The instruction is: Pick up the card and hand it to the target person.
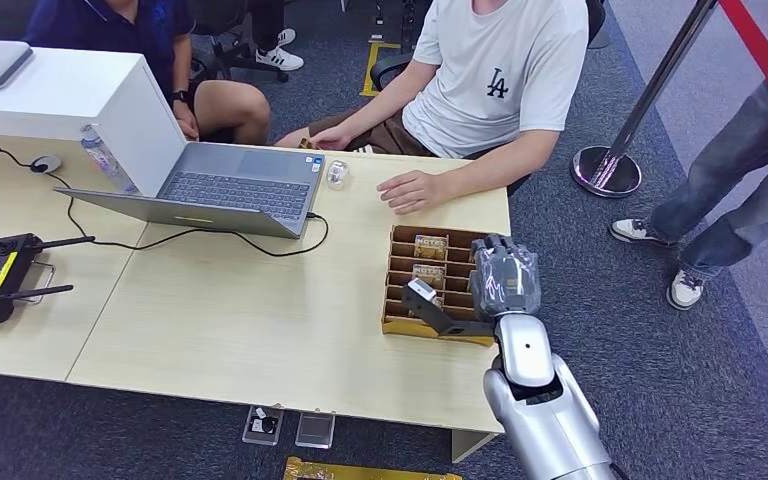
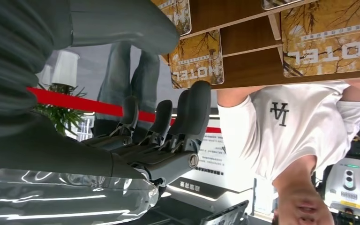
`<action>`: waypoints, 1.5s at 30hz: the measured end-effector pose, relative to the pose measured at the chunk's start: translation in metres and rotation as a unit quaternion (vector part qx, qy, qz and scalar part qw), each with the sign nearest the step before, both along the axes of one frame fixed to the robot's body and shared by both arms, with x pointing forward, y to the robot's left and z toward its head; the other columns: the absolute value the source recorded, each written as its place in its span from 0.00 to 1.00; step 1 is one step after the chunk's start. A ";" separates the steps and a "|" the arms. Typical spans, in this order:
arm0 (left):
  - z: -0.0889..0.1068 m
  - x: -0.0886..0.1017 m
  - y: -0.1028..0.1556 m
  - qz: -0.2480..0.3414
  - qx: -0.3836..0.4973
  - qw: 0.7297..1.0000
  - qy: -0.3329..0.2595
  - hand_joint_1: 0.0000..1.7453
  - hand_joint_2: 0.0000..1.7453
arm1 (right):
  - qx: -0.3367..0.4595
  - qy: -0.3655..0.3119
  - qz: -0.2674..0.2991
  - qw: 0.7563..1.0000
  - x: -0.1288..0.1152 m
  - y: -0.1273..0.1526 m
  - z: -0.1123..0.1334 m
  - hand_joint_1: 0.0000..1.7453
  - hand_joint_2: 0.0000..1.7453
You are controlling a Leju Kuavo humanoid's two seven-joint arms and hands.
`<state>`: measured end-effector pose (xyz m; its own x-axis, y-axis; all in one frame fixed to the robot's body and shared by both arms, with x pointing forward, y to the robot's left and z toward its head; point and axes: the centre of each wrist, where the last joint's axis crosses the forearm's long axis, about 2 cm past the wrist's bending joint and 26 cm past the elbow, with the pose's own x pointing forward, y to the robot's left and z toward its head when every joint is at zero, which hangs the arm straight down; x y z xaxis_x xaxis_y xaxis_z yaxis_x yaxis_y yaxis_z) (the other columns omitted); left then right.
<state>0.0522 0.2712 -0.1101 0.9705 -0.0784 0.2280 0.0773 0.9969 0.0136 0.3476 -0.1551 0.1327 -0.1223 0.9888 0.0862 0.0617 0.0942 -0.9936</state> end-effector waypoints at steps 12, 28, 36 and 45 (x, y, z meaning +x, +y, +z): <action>0.000 0.000 0.000 0.005 -0.001 1.000 0.003 0.00 0.00 | 0.000 0.008 0.003 1.000 0.003 0.002 -0.002 0.48 1.00; 0.000 -0.001 -0.001 0.006 0.003 1.000 0.002 0.00 0.00 | 0.010 0.014 -0.003 1.000 0.002 -0.004 -0.011 0.42 1.00; 0.000 -0.001 0.000 0.007 0.004 1.000 0.001 0.00 0.00 | 0.012 0.019 -0.006 1.000 0.002 -0.010 -0.015 0.48 1.00; 0.000 -0.001 0.000 0.010 0.004 1.000 0.002 0.00 0.00 | 0.012 0.025 -0.017 0.999 0.002 -0.016 -0.020 0.43 1.00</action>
